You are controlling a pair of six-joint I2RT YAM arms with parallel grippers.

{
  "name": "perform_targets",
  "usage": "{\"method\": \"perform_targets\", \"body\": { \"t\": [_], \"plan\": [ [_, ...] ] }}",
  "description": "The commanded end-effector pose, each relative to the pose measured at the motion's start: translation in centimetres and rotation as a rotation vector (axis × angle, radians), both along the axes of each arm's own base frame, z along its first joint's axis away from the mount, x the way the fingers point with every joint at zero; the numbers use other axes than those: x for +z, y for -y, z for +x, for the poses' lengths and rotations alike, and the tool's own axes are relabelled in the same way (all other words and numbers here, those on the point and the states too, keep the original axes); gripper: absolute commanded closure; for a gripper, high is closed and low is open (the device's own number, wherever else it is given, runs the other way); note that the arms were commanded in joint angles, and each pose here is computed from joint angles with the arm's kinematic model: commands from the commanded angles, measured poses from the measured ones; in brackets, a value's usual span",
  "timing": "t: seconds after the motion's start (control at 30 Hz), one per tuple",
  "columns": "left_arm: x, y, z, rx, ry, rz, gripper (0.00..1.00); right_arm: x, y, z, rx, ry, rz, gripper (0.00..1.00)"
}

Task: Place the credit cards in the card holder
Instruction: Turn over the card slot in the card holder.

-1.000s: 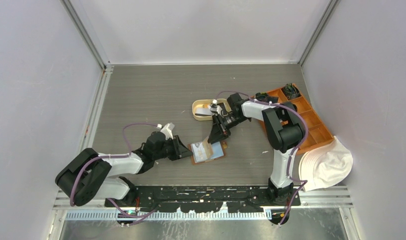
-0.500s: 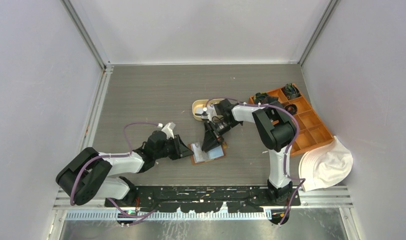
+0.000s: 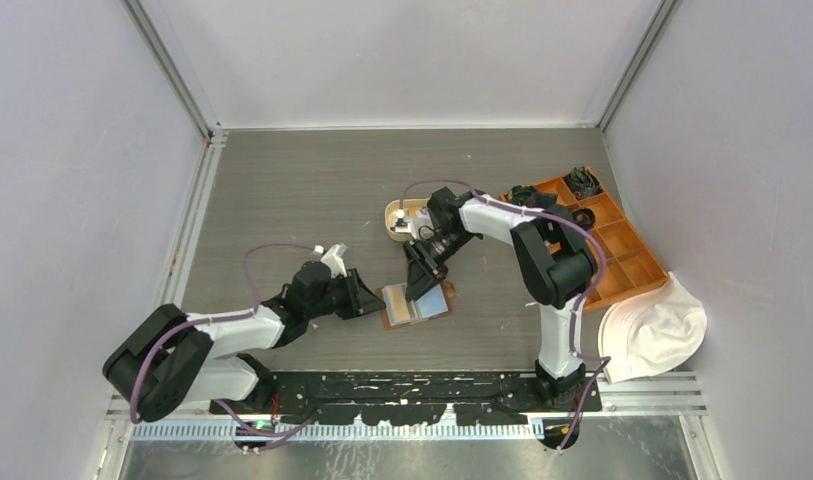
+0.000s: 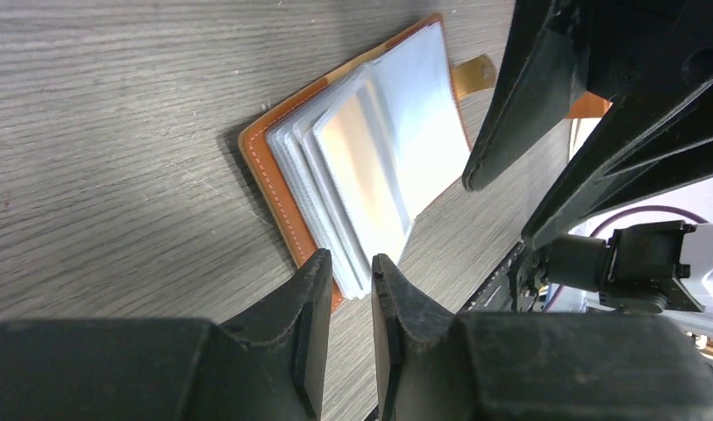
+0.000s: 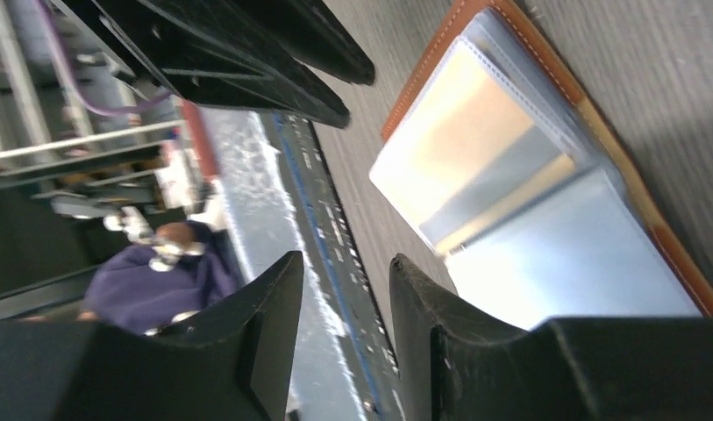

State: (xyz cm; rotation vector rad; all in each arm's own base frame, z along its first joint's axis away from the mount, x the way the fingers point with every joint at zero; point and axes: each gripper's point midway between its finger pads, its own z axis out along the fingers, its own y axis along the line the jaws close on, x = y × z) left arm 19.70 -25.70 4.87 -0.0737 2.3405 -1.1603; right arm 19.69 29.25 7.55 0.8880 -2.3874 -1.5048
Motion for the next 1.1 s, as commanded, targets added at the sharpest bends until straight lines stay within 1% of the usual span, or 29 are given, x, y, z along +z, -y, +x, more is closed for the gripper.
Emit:
{"method": "perform_targets", "body": {
  "t": [0.0, 0.07, 0.13, 0.17, 0.27, 0.3, 0.33, 0.37, 0.4, 0.43, 0.47, 0.5, 0.53, 0.57, 0.67, 0.77, 0.9, 1.07],
  "plan": [
    [3.6, 0.0, 1.0, -0.001, 0.13, -0.015, 0.74, 3.6, 2.1, 2.2, 0.036, 0.379, -0.05, 0.54],
    [4.8, -0.4, 1.0, 0.01, 0.17, -0.019, 0.71, 4.6, 3.1, 3.8, 0.008, 0.536, -0.094, 0.53],
    [6.8, -0.7, 1.0, 0.019, 0.236, -0.05, 0.66, 5.8, 4.3, 5.6, -0.028, 0.686, -0.134, 0.5],
    [7.7, -0.9, 1.0, 0.023, 0.268, -0.069, 0.62, 6.4, 4.8, 6.5, -0.054, 0.757, -0.155, 0.48],
    [10.7, -1.2, 0.9, 0.034, 0.367, -0.127, 0.42, 8.8, 6.2, 9.6, -0.153, 0.949, -0.206, 0.37],
    [11.6, -1.4, 1.0, 0.038, 0.399, -0.139, 0.36, 9.8, 6.6, 10.6, -0.198, 1.0, -0.222, 0.33],
    [12.6, -1.6, 1.0, 0.042, 0.433, -0.142, 0.28, 10.9, 7.1, 11.9, -0.25, 1.053, -0.242, 0.25],
    [13.6, -1.8, 1.0, 0.042, 0.46, -0.139, 0.23, 11.8, 7.4, 13.0, -0.309, 1.079, -0.252, 0.1],
    [14.5, -2.1, 1.1, 0.042, 0.486, -0.131, 0.18, 12.9, 7.7, 14.5, -0.401, 1.103, -0.268, 0.02],
    [16.1, -2.2, 1.2, 0.042, 0.521, -0.125, 0.15, 13.8, 8.1, 16.2, -0.503, 1.111, -0.283, 0.01],
    [17.2, -2.4, 1.3, 0.041, 0.543, -0.11, 0.13, 14.2, 8.4, 17.2, -0.572, 1.088, -0.29, 0.01],
    [18.1, -2.7, 1.4, 0.04, 0.565, -0.089, 0.11, 14.6, 8.3, 17.7, -0.585, 1.052, -0.277, 0.0],
    [19.1, -2.9, 1.5, 0.036, 0.582, -0.066, 0.1, 15.0, 7.9, 17.9, -0.578, 1.009, -0.247, 0.0],
    [20.1, -3.1, 1.6, 0.032, 0.598, -0.043, 0.1, 16.3, 7.1, 18.3, -0.565, 0.98, -0.189, 0.01],
    [22.2, -3.3, 1.9, 0.006, 0.61, 0.027, 0.1, 17.7, 5.1, 18.6, -0.528, 0.87, -0.035, 0.01],
    [24.5, -3.3, 2.0, -0.024, 0.627, 0.067, 0.11, 18.1, 3.9, 19.6, -0.537, 0.825, 0.016, 0.02],
    [26.8, -3.2, 2.7, -0.063, 0.662, 0.137, 0.11, 16.9, 3.7, 21.0, -0.55, 0.805, -0.019, 0.11],
    [26.8, -4.1, 4.4, -0.093, 0.691, 0.315, 0.12, 15.0, 4.9, 21.8, -0.558, 0.839, -0.11, 0.12]
  ]
}}
